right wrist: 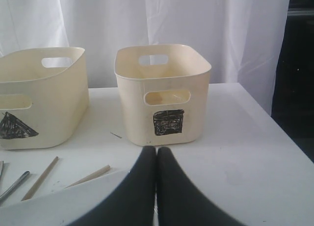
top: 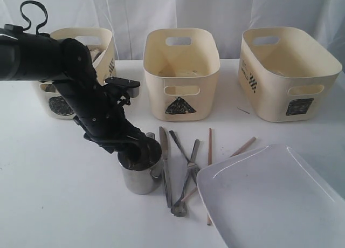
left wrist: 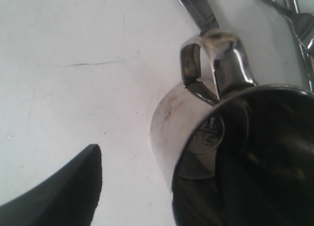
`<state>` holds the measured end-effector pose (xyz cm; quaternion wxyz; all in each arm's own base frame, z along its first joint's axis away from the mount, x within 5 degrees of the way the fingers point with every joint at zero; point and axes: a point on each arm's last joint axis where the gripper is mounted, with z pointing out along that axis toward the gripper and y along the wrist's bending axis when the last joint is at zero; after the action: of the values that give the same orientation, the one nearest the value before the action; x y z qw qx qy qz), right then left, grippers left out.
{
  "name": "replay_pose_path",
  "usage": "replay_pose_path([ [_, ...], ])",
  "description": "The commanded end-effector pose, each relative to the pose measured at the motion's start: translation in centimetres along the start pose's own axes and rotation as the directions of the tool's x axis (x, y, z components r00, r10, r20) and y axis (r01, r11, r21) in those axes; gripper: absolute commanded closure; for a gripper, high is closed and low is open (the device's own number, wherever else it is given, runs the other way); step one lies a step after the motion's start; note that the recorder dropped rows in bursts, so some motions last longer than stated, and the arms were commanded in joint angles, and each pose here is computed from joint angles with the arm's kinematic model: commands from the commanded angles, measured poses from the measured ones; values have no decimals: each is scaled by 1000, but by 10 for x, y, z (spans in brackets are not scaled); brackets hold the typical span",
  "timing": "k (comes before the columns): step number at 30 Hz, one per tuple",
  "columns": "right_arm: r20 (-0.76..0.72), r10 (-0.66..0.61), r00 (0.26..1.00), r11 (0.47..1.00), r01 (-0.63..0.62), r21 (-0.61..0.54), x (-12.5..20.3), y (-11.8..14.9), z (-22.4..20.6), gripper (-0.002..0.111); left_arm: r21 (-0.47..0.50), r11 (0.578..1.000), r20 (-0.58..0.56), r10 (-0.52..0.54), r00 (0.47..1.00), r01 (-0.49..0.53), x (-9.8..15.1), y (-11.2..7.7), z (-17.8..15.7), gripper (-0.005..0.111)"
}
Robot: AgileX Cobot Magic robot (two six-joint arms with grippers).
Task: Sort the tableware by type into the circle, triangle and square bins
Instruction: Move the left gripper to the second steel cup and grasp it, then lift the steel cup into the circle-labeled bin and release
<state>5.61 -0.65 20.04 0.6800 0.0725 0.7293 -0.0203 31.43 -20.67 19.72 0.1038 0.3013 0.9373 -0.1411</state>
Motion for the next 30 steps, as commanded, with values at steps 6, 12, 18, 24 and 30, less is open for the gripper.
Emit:
replay_pose_path([
  [6, 7, -10, 1000, 1000, 10, -1, 1, 0, 0, 108, -106, 994, -64, 6, 998, -12, 6, 5, 2, 40],
  [12, 7, -10, 1000, 1000, 10, -1, 1, 0, 0, 108, -126, 991, -45, 28, 999, -33, 4, -1, 4, 40],
  [18, 7, -10, 1000, 1000, 10, -1, 1, 0, 0, 108, -160, 986, -24, 32, 999, -35, 2, -7, 6, 40],
  [24, 7, -10, 1000, 1000, 10, -1, 1, 0, 0, 108, -212, 977, -4, -8, 1000, 7, 0, -9, 6, 40],
  [30, 7, -10, 1000, 1000, 10, -1, 1, 0, 0, 108, -231, 972, 18, -37, 999, 40, -1, -15, 8, 40],
])
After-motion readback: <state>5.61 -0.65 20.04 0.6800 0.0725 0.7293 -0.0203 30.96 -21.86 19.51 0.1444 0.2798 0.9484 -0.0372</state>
